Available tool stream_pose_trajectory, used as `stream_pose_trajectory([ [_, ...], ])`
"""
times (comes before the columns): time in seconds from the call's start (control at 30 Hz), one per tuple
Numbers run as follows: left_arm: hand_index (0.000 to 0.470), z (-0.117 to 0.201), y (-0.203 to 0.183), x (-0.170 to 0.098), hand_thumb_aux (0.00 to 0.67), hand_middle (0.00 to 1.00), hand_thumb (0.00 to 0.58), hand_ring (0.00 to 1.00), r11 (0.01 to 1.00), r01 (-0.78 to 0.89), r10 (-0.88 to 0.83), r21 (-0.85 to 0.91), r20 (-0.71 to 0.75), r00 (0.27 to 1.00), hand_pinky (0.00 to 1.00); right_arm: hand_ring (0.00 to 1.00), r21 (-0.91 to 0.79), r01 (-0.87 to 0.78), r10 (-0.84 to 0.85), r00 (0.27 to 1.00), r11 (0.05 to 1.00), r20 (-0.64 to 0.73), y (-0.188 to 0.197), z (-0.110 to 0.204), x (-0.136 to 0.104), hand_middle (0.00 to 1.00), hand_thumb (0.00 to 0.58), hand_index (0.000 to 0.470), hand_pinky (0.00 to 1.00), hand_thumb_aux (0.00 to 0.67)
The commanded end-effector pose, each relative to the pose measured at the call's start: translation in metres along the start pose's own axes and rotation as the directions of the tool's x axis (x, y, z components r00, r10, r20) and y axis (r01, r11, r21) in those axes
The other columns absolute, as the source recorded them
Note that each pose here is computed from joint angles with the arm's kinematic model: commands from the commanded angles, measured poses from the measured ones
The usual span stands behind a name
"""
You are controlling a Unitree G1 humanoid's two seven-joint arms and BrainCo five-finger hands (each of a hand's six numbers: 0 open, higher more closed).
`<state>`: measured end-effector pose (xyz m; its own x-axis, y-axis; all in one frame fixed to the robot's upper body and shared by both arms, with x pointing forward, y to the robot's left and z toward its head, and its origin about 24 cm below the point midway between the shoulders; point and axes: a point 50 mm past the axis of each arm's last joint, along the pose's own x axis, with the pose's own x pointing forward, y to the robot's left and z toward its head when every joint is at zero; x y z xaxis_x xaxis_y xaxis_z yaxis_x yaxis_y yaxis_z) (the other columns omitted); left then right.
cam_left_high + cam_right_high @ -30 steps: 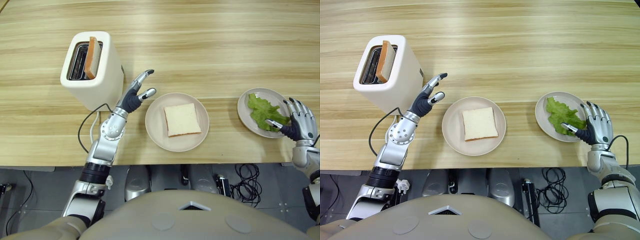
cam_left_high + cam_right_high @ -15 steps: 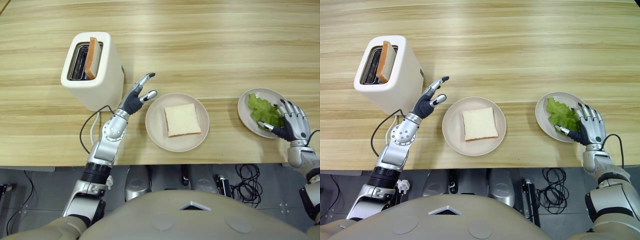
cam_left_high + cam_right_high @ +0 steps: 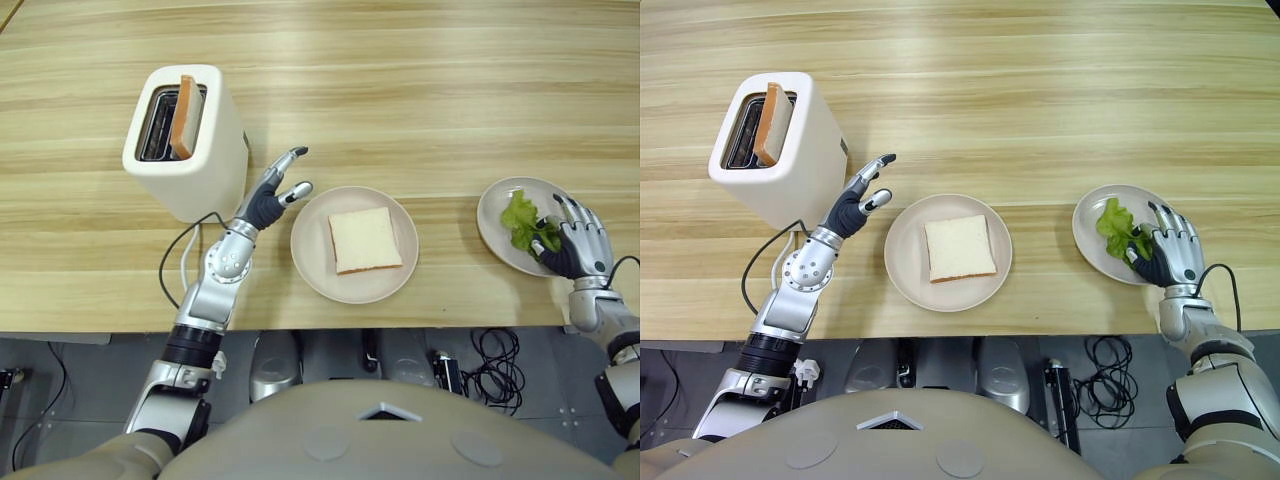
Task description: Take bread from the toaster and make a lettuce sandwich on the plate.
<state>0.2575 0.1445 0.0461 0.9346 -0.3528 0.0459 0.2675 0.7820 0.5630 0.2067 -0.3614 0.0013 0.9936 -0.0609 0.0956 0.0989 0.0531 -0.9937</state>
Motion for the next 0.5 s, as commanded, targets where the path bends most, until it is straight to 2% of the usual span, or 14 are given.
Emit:
stream_pose_trajectory([
  [0.03,0.0,-0.004,-0.004,0.0,0.0,0.0,0.0,0.0,1.0,0.018,-0.018,0.011,-0.014,1.0,0.0,0.0,0.03,0.007,-0.008,0.999,1.0,0.034,0.001,0.008,0.005,0.0,0.58,0.46,0.0,0.67],
  [0.5,0.0,-0.007,-0.004,0.002,0.0,0.0,0.0,0.0,1.0,0.007,-0.006,0.01,-0.017,1.0,0.0,0.0,0.133,0.076,-0.095,0.985,0.988,0.144,-0.013,0.029,0.031,0.0,0.58,0.46,0.0,0.67],
])
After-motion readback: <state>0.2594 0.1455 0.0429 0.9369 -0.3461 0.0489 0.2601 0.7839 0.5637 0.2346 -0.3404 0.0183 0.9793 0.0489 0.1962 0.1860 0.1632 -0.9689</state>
